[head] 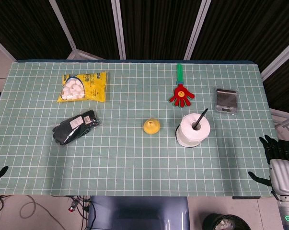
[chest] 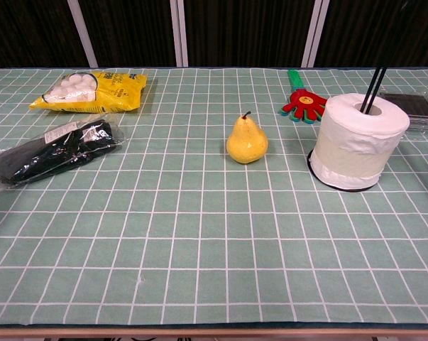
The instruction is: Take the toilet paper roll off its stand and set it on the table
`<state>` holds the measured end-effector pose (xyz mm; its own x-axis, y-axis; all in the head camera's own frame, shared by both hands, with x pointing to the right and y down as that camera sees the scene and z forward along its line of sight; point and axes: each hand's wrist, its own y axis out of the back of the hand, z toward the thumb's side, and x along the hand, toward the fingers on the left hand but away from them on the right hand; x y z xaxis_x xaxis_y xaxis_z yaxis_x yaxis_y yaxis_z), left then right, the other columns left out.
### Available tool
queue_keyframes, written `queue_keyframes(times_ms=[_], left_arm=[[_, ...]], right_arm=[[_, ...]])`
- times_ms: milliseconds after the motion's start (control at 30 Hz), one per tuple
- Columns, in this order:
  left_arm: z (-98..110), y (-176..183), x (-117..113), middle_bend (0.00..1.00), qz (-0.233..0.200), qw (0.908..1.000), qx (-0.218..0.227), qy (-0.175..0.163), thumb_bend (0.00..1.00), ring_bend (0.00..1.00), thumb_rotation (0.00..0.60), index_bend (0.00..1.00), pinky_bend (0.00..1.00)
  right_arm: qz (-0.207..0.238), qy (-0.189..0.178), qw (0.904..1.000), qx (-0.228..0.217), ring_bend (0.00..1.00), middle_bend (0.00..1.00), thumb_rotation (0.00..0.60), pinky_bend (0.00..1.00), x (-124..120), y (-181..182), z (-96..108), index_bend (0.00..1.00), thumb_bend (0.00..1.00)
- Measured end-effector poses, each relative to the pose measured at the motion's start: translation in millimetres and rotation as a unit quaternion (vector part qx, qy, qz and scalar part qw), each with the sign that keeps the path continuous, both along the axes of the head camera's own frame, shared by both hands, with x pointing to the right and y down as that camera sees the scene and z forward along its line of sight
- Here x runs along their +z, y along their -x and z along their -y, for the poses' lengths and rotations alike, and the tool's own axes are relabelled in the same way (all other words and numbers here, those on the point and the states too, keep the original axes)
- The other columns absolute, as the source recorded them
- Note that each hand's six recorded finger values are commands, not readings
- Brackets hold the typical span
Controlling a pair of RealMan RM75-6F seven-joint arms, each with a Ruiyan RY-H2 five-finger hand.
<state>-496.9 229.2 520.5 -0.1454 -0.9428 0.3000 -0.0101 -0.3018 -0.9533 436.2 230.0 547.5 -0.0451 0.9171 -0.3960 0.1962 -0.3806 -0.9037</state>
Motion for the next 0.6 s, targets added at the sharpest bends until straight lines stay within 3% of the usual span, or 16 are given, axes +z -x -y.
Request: queue_keyframes(times_ms=[167,367,467,567,600], left_arm=[[-0.1,-0.4,0.5,0.0,0.0,1.0,0.0,0.002,0.1,0.0,0.6,0.12,0.0],[-0.5,-2.1,1.1,0.0,-0.002,1.0,0.003,0.003,0.1,0.0,0.6,0.12,0.0],[-0.3,-2.0,2.6,0.0,-0.002,1.0,0.002,0.006,0.1,0.0,0.6,0.12,0.0],[-0.1,-2.7,3.5,0.0,-0.003,1.0,0.004,0.007,0.1,0.0,0.6,0.12,0.0],[-0.1,-2.8,3.6,0.0,-0.003,1.0,0.004,0.008,0.1,0.0,0.6,0.12,0.0]], right_arm=[[0.047,0.007,0.9985,0.028,0.0,0.0,0.6,0.0,7.8,2.3,2.9,0.0,0.04],[0.141,0.042,0.9864,0.072,0.0,0.0,0.6,0.0,35.6,13.9,19.0,0.0,0.04],[0.2,0.06,0.9729,0.099,0.0,0.0,0.6,0.0,48.9,24.8,28.4,0.0,0.04],[0.269,0.079,0.9503,0.134,0.0,0.0,0.6,0.0,61.5,37.3,36.9,0.0,0.04],[0.298,0.088,0.9389,0.149,0.0,0.0,0.6,0.0,67.2,42.8,40.8,0.0,0.04]])
